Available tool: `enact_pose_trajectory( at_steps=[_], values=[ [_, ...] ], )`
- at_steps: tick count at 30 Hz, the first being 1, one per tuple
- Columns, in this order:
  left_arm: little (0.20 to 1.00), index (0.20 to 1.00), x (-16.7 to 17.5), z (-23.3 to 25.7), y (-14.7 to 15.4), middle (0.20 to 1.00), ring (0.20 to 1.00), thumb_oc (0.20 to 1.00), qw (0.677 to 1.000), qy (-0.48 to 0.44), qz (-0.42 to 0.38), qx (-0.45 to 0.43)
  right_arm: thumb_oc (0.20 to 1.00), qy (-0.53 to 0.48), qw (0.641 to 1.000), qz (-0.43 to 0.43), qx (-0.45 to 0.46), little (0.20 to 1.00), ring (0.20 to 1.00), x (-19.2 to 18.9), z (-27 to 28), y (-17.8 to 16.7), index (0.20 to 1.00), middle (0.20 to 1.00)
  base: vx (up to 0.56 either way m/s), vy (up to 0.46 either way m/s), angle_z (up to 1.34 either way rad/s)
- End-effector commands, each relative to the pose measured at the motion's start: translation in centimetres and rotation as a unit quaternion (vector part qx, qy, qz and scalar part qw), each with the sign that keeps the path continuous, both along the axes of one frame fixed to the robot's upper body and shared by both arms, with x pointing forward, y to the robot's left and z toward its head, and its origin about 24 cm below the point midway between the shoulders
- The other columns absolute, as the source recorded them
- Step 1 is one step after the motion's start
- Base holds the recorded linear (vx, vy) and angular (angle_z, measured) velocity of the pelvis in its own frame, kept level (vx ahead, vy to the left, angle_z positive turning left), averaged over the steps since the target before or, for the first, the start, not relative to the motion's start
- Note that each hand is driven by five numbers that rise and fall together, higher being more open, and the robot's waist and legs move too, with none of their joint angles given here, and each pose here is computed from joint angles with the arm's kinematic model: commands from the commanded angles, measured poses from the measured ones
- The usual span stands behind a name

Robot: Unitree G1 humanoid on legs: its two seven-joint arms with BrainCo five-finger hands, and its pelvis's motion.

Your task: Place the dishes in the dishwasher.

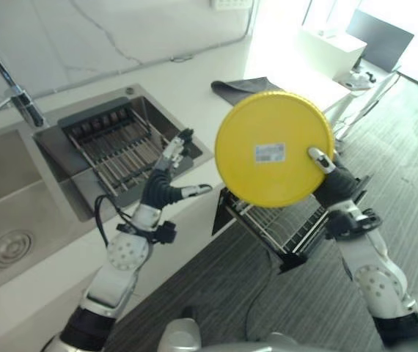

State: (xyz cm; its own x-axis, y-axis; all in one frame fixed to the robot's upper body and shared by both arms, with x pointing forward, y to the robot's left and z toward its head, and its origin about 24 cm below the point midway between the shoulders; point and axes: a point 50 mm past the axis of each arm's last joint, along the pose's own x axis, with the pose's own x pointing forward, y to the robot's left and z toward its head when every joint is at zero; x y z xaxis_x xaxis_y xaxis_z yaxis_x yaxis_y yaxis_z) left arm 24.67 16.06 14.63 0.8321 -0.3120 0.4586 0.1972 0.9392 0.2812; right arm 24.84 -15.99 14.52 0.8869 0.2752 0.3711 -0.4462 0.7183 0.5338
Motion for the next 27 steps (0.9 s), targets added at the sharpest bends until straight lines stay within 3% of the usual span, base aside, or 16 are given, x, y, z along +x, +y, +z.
enact_pose_trajectory(
  at_steps=[1, 8, 14, 18, 27],
  values=[
    [1.000, 1.000, -0.6, 2.1, -0.5, 1.000, 1.000, 1.000, 0.998, -0.062, -0.014, 0.010, 0.200, -0.132, 0.990, -0.019, 0.038, 0.200, 0.200, -0.7, 4.6, -1.0, 0.200, 0.200, -0.04, -0.591, -0.04],
    [1.000, 1.000, -0.8, 3.3, 0.2, 1.000, 1.000, 1.000, 0.994, -0.085, -0.031, 0.061, 0.200, -0.153, 0.985, -0.030, 0.072, 0.200, 0.200, -1.3, 5.5, -1.9, 0.200, 0.200, -0.11, -0.756, 0.15],
    [1.000, 1.000, -1.4, 2.4, 1.1, 1.000, 1.000, 1.000, 0.998, -0.065, 0.022, 0.017, 0.200, -0.145, 0.988, 0.029, 0.041, 0.200, 0.200, -1.0, 5.9, 0.2, 0.200, 0.200, -0.13, -0.391, 0.05],
    [1.000, 1.000, -0.8, 1.3, 0.4, 1.000, 1.000, 1.000, 0.998, -0.027, 0.010, -0.047, 0.200, -0.129, 0.991, -0.008, -0.042, 0.200, 0.200, -0.7, 5.1, -0.6, 0.200, 0.200, -0.13, 0.000, 0.52],
    [1.000, 1.000, -1.3, 1.9, 0.8, 1.000, 1.000, 1.000, 0.999, -0.043, -0.017, -0.005, 0.200, -0.141, 0.987, -0.047, -0.059, 0.200, 0.200, -1.0, 4.4, -1.7, 0.200, 0.200, 0.13, 0.293, 0.57]
  ],
)
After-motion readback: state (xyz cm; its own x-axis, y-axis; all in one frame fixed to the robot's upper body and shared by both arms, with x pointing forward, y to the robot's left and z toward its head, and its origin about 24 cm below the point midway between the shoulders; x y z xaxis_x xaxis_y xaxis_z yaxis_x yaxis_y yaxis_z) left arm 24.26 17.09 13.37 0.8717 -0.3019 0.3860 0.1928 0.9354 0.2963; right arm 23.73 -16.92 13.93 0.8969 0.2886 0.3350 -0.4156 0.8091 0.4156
